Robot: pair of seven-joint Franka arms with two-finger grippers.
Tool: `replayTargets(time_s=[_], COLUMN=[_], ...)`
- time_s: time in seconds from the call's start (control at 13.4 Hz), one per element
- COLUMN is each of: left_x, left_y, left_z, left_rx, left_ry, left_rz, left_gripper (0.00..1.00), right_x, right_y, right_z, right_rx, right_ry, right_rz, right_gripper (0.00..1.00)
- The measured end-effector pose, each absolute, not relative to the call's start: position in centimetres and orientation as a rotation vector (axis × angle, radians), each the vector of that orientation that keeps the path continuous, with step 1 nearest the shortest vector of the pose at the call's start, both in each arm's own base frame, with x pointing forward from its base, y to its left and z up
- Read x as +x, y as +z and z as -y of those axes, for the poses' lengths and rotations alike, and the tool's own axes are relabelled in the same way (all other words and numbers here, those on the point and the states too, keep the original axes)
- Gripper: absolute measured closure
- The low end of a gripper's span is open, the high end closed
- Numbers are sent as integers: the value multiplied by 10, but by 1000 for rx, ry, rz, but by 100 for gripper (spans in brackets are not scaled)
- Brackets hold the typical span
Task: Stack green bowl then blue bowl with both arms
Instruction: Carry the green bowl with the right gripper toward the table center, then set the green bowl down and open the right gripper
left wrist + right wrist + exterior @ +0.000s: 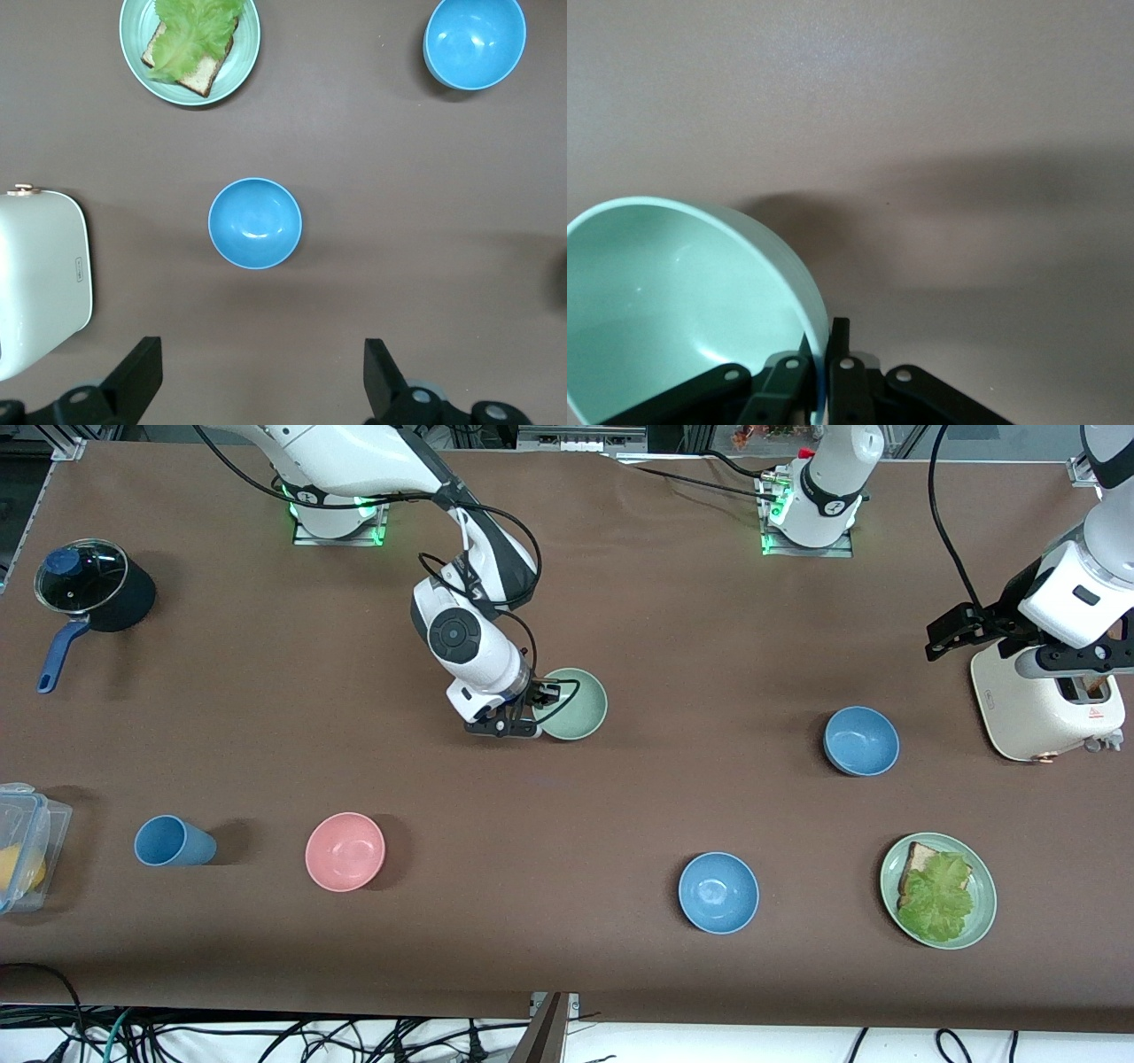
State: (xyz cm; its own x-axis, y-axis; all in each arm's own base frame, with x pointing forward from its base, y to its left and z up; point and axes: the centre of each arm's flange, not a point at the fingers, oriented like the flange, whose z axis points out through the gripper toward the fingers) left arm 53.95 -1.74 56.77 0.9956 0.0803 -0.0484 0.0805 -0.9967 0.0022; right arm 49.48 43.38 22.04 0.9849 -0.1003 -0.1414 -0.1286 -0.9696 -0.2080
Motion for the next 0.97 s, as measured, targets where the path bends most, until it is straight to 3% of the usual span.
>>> replayTargets(time_s=[0.97], left_x=[540], left_y=[568], left_z=[17], left_rx=[3134], left_ry=[-76], left_rz=[-126], left_gripper=[0], right_x=[466], right_y=[194], right_z=[-468], right_rx=[-2906], right_ry=[185], right_rz=[-167], right_gripper=[93])
